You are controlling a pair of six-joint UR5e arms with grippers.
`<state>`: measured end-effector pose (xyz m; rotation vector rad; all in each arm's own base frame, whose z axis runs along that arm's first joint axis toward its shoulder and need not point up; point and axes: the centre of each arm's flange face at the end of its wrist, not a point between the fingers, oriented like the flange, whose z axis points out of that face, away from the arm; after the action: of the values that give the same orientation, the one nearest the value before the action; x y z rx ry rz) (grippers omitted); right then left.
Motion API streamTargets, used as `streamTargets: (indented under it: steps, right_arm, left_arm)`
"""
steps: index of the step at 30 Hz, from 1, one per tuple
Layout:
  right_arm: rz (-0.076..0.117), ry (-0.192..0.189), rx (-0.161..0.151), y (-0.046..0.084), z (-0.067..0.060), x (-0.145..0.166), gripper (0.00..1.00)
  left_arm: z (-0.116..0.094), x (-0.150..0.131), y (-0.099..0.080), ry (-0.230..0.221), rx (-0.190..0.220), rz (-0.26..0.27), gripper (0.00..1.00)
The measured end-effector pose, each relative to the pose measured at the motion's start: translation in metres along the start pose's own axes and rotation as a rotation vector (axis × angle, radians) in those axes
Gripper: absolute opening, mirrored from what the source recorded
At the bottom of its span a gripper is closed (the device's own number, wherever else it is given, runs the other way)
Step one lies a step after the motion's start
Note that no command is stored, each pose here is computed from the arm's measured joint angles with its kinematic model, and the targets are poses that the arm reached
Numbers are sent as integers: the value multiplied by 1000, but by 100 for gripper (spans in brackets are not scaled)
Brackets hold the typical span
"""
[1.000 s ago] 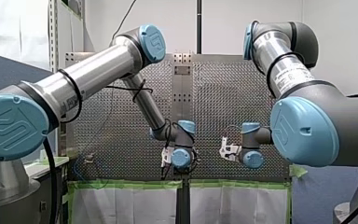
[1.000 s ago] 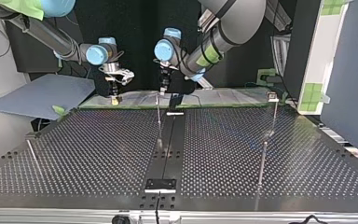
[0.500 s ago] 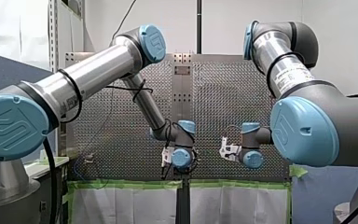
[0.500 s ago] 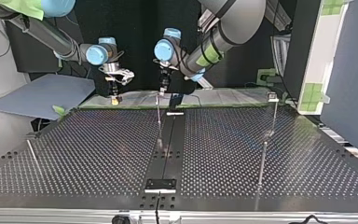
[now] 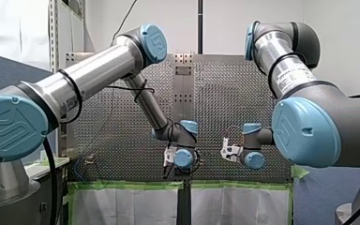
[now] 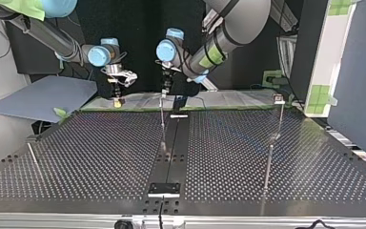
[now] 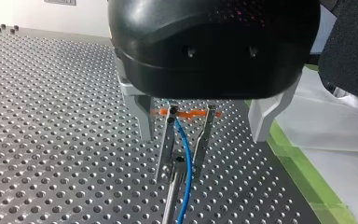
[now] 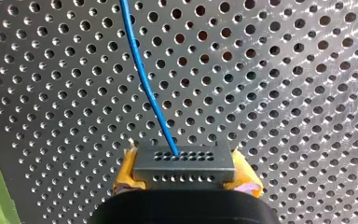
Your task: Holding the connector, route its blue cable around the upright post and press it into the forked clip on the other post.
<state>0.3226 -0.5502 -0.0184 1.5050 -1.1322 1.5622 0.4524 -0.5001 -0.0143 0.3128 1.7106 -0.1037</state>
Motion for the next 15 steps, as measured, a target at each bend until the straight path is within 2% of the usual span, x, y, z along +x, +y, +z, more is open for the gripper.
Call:
streamTargets:
  steps: [9,15]
  right_arm:
    - [0,-1,0,0,0,-1,0]
    - [1,-5,-1,0,-1,-1,0]
  left_arm:
    - [-3,-1,-4,4,2,6,99]
    - [-21,-10,-11,-4,4,8,99]
